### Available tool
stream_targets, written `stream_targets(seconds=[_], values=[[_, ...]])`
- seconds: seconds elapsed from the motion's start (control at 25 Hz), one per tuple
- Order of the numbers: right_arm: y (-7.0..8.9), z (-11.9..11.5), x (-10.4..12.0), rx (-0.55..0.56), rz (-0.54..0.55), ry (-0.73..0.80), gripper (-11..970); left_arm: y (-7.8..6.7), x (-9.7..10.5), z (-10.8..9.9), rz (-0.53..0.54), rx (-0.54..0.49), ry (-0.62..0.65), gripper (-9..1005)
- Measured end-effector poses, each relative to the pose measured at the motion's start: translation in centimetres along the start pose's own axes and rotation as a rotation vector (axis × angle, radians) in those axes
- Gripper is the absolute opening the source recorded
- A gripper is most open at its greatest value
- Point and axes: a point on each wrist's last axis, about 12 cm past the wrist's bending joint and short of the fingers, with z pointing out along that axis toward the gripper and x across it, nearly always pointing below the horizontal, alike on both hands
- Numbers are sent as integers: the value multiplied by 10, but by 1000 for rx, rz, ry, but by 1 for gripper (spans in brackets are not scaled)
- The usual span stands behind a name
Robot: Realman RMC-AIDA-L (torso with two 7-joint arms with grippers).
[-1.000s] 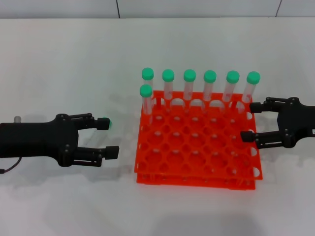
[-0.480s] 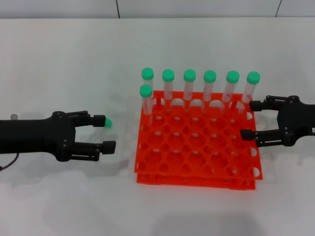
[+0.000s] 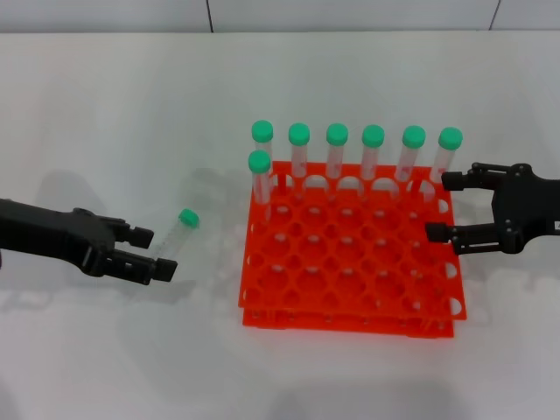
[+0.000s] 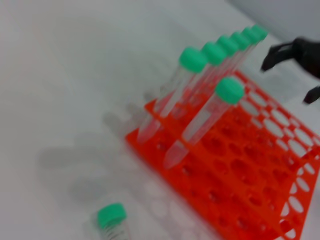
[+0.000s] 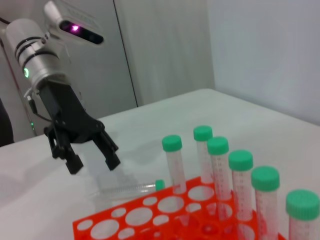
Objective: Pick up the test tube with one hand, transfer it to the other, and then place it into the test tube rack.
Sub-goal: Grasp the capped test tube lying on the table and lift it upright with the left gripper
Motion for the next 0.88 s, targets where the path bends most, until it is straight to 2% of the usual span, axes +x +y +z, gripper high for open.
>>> stream_targets(seconds=[0.28,0.56,0.88], values=[[1,1,-4,0,-6,-21,859,6,-17,-6,-28,-65,148,880],[1,2,-6,-4,-6,-30,859,7,-41,-16,-12,-113,309,879],[-1,4,-11,-3,-15,-45,859,7,-54,-11,8,-159,454,879]])
